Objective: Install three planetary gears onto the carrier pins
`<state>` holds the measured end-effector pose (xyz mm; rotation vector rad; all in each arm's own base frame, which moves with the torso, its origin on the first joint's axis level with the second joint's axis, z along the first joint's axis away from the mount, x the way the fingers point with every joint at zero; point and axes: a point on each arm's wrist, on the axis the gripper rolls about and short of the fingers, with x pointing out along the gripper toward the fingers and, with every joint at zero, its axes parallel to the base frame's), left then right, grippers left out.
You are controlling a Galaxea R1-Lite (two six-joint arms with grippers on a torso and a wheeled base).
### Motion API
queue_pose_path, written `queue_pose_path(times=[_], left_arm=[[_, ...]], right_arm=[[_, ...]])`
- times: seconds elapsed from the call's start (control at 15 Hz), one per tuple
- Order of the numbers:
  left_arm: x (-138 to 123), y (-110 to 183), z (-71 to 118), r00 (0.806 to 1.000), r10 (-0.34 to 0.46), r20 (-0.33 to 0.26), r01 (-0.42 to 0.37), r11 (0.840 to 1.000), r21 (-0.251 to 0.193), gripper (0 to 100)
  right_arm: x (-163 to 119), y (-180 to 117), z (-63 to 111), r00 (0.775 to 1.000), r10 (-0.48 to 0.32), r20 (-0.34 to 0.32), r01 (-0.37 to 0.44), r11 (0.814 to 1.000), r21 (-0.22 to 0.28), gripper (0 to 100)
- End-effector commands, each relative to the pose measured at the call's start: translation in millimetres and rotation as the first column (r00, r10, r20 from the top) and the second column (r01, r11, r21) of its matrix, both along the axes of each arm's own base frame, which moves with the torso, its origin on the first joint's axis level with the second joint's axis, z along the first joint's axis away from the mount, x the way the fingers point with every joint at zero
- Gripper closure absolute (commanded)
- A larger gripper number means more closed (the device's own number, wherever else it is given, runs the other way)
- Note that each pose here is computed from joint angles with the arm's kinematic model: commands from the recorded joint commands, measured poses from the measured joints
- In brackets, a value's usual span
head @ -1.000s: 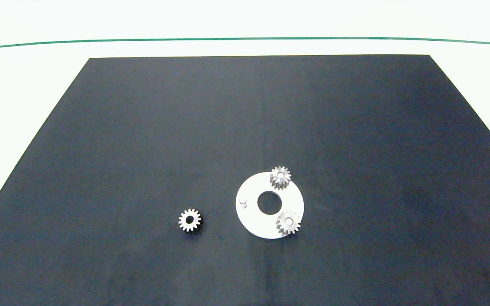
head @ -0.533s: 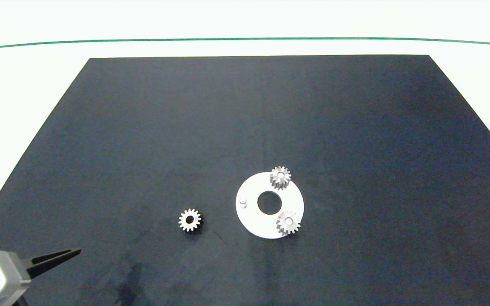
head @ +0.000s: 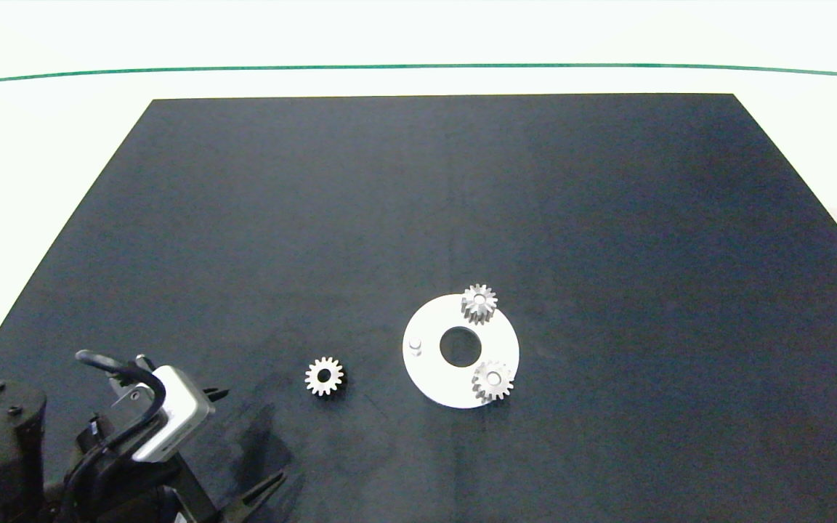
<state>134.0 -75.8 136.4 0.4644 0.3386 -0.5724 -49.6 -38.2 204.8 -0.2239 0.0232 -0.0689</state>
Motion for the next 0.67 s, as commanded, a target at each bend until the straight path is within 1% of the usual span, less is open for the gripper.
queue_pose_path(times=[0.07, 0.2, 0.27, 0.47, 0.67], left_arm=[[19.1, -12.4, 12.1, 1.000, -0.005, 0.012, 0.005, 1.000, 0.000, 0], [25.2, -16.9, 12.4, 1.000, -0.010, -0.006, 0.010, 1.000, 0.010, 0], [32.6, -21.2, 14.4, 1.000, -0.011, -0.005, 0.011, 1.000, 0.011, 0], [46.2, -29.1, 10.7, 1.000, -0.012, -0.024, 0.012, 0.999, 0.033, 0], [55.4, -34.6, 6.8, 0.999, -0.013, -0.043, 0.015, 0.999, 0.044, 0]], right_arm=[[1.9, 0.7, -1.8, 1.000, 0.000, -0.014, 0.000, 1.000, -0.008, 0], [2.0, 0.6, -1.8, 1.000, 0.002, -0.014, -0.002, 1.000, -0.008, 0], [2.5, 0.9, -1.4, 1.000, 0.002, -0.016, -0.002, 1.000, -0.009, 0], [2.2, 0.6, -1.0, 1.000, 0.006, -0.011, -0.006, 1.000, -0.007, 0], [1.9, 0.6, -0.7, 1.000, 0.002, -0.010, -0.002, 1.000, -0.006, 0]])
